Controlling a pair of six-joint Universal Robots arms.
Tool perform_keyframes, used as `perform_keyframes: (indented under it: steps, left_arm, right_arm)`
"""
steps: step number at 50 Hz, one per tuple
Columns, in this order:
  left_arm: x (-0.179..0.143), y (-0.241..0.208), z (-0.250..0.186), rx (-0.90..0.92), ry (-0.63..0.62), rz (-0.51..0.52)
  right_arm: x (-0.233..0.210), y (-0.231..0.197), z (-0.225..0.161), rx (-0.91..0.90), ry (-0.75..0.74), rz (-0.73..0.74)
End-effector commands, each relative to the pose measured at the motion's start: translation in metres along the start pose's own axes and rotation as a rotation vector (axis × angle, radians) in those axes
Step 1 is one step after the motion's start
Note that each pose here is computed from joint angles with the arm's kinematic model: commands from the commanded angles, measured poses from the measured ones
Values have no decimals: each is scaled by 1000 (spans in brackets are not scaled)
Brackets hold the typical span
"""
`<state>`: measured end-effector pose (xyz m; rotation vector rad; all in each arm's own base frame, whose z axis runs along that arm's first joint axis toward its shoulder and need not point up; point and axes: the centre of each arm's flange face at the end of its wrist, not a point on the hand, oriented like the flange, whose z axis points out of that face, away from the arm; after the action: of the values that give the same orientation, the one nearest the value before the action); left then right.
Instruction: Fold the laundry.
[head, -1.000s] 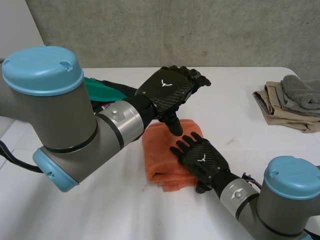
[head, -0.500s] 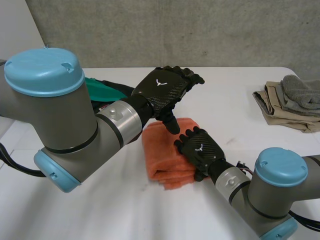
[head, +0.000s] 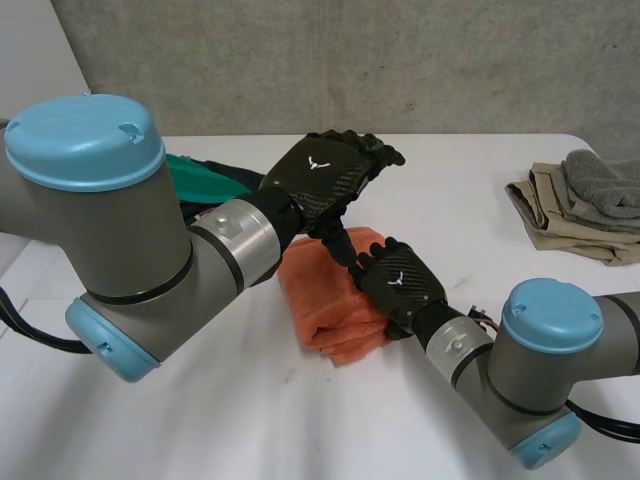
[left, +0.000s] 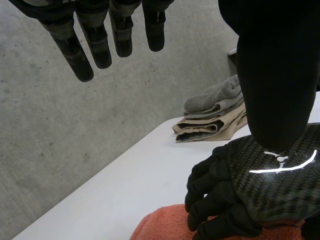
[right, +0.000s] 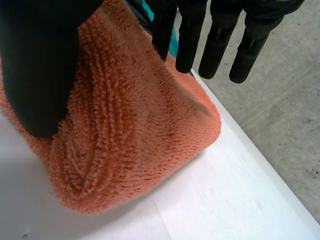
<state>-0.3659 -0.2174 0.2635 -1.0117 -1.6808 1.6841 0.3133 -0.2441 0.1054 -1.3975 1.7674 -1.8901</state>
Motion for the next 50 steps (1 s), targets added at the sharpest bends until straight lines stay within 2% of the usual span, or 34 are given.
perform_keyframes:
  steps: [1, 9, 16, 20, 25, 29, 35, 38, 39, 44, 50]
  left_arm:
    - [0, 0, 0, -1, 0, 0]
    - [0, -1, 0, 3, -2, -1]
    - [-8, -17, -5, 44, -29, -11]
    - [-17, -29, -8, 87, -53, -24]
    - [-23, -42, -9, 144, -70, -33]
    - [-23, -46, -9, 165, -70, -28]
    - [-19, -45, -9, 160, -59, -30]
    - [-18, -42, -8, 153, -57, -32]
    - [-18, -41, -7, 152, -55, -33]
    - [-11, -38, -5, 151, -38, -35]
    - [-6, -34, -5, 142, -25, -39]
  right_arm:
    - [0, -1, 1, 12, 1, 0]
    - [10, -5, 15, 39, 33, -14]
    - [54, -35, 38, 133, 180, -14]
    - [109, -47, 47, 204, 300, 21]
    - [204, -83, 46, 404, 493, 68]
    - [268, -82, 38, 497, 605, 107]
    - [342, -31, 22, 468, 730, 95]
    - [366, 6, 16, 426, 736, 73]
    - [373, 31, 14, 398, 723, 69]
    - [380, 105, 2, 332, 685, 43]
    - [363, 174, -15, 244, 625, 68]
